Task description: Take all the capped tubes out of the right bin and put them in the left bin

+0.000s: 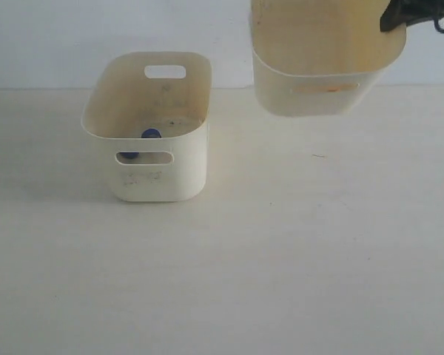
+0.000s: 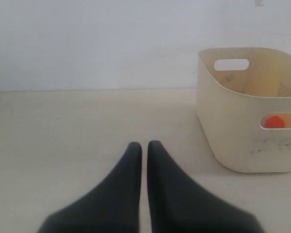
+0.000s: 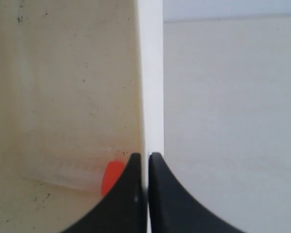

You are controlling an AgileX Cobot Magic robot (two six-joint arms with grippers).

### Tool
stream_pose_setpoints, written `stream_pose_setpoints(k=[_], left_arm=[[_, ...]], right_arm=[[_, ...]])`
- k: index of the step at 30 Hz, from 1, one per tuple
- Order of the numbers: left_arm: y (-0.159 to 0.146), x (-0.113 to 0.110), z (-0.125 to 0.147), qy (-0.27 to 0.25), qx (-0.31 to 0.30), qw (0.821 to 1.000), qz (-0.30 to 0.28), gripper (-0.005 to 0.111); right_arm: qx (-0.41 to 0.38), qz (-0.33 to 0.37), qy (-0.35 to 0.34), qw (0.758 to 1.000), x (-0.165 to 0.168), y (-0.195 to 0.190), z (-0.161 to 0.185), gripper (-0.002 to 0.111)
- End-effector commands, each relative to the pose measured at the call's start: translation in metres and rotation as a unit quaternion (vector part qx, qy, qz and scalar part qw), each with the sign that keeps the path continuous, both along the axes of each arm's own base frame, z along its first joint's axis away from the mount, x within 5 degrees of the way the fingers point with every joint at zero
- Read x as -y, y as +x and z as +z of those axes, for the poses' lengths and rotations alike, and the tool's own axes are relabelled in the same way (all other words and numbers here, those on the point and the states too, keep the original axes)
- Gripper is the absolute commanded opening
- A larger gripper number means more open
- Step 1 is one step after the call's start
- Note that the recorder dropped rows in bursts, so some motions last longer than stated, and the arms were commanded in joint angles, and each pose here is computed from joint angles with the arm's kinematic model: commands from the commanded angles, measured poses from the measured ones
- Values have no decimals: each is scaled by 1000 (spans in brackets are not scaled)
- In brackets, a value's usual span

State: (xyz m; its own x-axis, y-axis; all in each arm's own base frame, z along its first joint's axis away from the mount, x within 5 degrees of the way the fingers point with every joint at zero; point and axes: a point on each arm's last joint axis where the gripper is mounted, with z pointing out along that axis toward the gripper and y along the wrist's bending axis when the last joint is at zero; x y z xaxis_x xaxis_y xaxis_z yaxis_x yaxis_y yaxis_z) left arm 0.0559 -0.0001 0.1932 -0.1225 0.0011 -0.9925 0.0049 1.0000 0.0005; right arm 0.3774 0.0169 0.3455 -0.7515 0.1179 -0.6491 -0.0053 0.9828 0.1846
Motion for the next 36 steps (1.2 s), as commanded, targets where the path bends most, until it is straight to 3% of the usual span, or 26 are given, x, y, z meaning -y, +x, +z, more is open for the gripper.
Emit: stream_pose_setpoints(k=[1, 9, 11, 12, 15, 17, 33, 36], left_arm=[[0, 0, 2, -8, 4, 1000, 0, 4], [0, 0, 2, -8, 4, 1000, 0, 4], [0, 0, 2, -8, 4, 1000, 0, 4], [0, 0, 2, -8, 4, 1000, 0, 4], [0, 0, 2, -8, 4, 1000, 0, 4], [0, 0, 2, -8, 4, 1000, 0, 4], [0, 0, 2, -8, 4, 1000, 0, 4], [0, 0, 2, -8, 4, 1000, 0, 4]], right_arm=[[65, 2, -12, 998, 2, -1, 18, 0], [41, 28, -34, 998, 2, 3, 6, 0], [-34, 26, -19, 999, 0, 2, -12, 0], [-109, 24, -11, 994, 0, -1, -30, 0], [-267, 32, -2, 963, -2, -7, -67, 0], [-287, 18, 9, 958, -2, -3, -80, 0], [-298, -49, 75, 950, -3, -3, -78, 0], [-294, -26, 117, 948, -9, -2, -76, 0]])
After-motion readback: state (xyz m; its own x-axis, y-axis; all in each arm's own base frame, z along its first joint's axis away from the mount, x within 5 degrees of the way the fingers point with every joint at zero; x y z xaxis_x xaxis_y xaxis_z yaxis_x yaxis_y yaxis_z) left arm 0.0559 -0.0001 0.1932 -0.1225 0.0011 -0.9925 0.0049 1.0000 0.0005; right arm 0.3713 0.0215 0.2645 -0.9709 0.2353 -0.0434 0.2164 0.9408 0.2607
